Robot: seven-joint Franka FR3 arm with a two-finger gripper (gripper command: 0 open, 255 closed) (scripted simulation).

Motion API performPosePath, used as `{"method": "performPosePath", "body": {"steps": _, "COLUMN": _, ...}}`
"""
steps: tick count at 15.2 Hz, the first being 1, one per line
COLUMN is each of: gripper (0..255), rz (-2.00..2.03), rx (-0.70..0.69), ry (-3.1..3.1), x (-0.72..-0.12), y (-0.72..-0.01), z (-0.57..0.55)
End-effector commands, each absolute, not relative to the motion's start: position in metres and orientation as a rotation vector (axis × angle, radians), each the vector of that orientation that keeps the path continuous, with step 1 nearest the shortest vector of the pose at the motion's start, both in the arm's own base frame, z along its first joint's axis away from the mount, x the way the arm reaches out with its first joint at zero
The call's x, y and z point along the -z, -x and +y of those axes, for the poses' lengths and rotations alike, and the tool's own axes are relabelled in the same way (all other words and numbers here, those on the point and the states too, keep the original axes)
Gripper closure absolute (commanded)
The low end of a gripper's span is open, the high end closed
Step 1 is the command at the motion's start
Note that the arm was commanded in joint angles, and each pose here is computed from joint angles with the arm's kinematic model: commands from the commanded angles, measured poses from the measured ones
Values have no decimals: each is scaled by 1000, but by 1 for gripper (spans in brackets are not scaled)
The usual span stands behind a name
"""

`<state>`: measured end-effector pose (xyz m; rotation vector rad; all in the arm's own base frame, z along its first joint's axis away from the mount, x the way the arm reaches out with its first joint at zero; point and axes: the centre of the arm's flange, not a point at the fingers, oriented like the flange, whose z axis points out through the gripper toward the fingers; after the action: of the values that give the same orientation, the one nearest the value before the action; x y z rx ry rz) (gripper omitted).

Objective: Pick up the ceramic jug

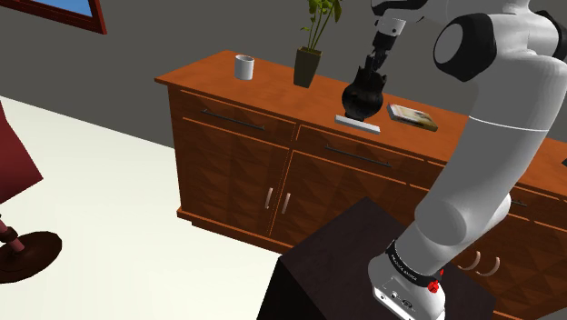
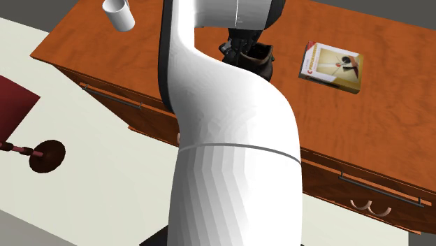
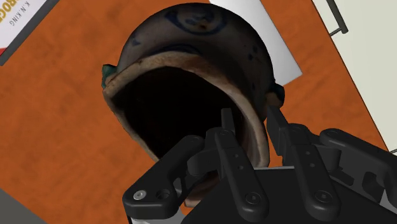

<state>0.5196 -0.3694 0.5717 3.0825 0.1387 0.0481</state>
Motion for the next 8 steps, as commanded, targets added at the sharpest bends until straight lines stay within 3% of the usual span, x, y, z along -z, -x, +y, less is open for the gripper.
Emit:
{"method": "performPosePath", "body": {"steps": 1, "gripper": 255, "rz": 139, "rx": -48, "ry": -3083, "x": -571, "y": -520, "z": -369}}
{"method": "performPosePath", "body": {"steps": 8, "gripper": 255, "rz": 139, "rx": -48, "ry": -3083, "x": -587, "y": -520, "z": -370}}
